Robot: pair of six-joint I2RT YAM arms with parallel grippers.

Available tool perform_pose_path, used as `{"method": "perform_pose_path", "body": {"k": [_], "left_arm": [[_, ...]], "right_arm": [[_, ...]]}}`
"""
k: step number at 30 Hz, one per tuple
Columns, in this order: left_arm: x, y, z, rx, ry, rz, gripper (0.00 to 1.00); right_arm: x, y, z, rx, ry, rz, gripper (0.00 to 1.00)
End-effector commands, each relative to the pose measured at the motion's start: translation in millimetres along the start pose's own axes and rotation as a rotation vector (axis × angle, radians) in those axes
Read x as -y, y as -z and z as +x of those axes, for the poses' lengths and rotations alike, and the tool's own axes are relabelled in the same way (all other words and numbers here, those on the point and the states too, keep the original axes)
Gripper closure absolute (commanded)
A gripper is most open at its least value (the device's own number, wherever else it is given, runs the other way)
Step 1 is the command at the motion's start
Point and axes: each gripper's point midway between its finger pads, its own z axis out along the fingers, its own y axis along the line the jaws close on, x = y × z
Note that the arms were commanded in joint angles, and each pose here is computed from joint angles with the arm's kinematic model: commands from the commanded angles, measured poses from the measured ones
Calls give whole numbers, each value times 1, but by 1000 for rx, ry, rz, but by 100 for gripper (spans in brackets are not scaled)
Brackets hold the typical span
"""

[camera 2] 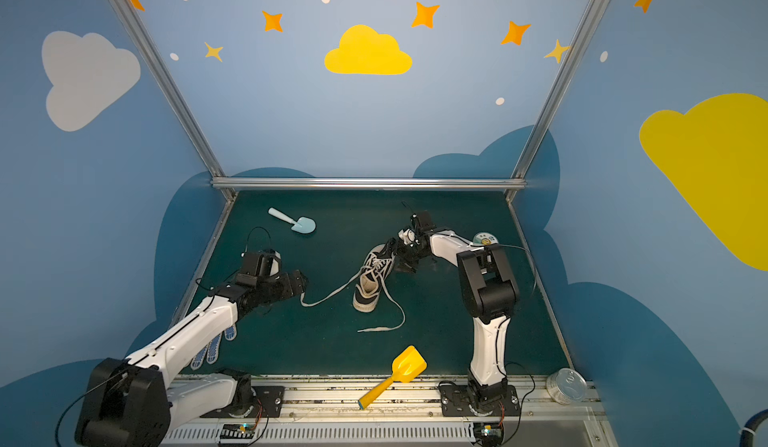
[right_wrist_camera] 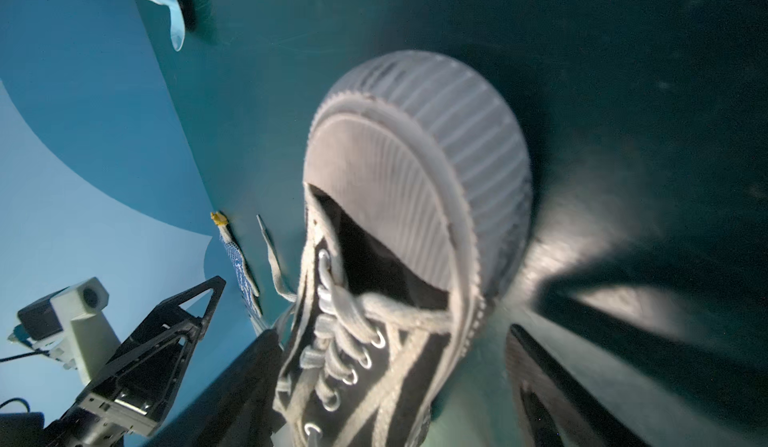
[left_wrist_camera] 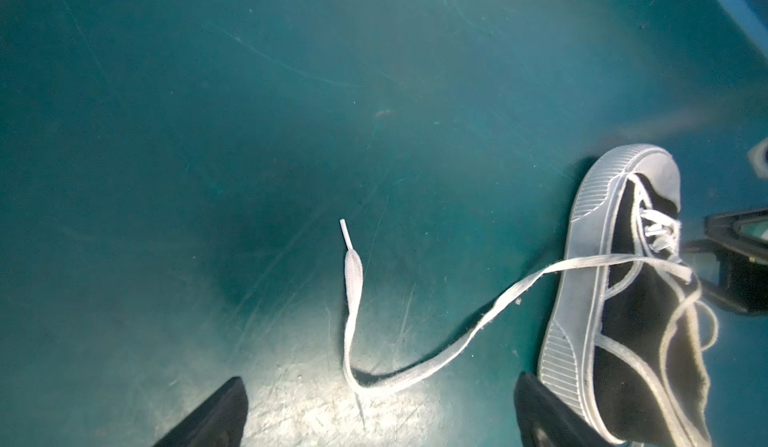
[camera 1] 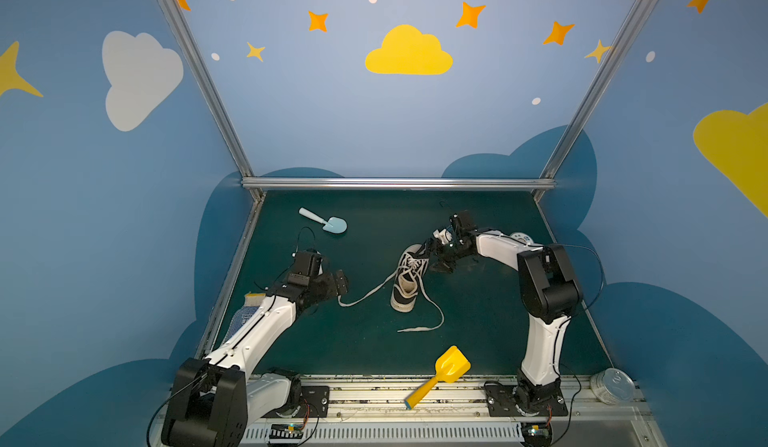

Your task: Tie the shoes

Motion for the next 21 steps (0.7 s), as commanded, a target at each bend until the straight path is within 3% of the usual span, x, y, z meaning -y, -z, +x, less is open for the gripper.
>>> {"method": "perform_pose_path", "body": {"k": [1, 7, 12, 18, 21], "left_arm": [[-7, -2, 10, -31, 26, -24, 1], [-8, -5, 14, -50, 41, -26, 1], [-9, -4, 15, -60, 29, -33, 1], [-13, -9, 20, -87, 28, -54, 1], [-12, -11, 21, -98, 25, -55, 1]], "right_arm": [[-24, -8, 7, -58, 65, -64, 19], [-31, -19, 7, -94, 72, -56, 21], [-29, 1, 8, -44, 69, -3, 21], [12, 47, 42, -21, 34, 308, 20], [26, 64, 72, -22, 14, 346, 20]]}}
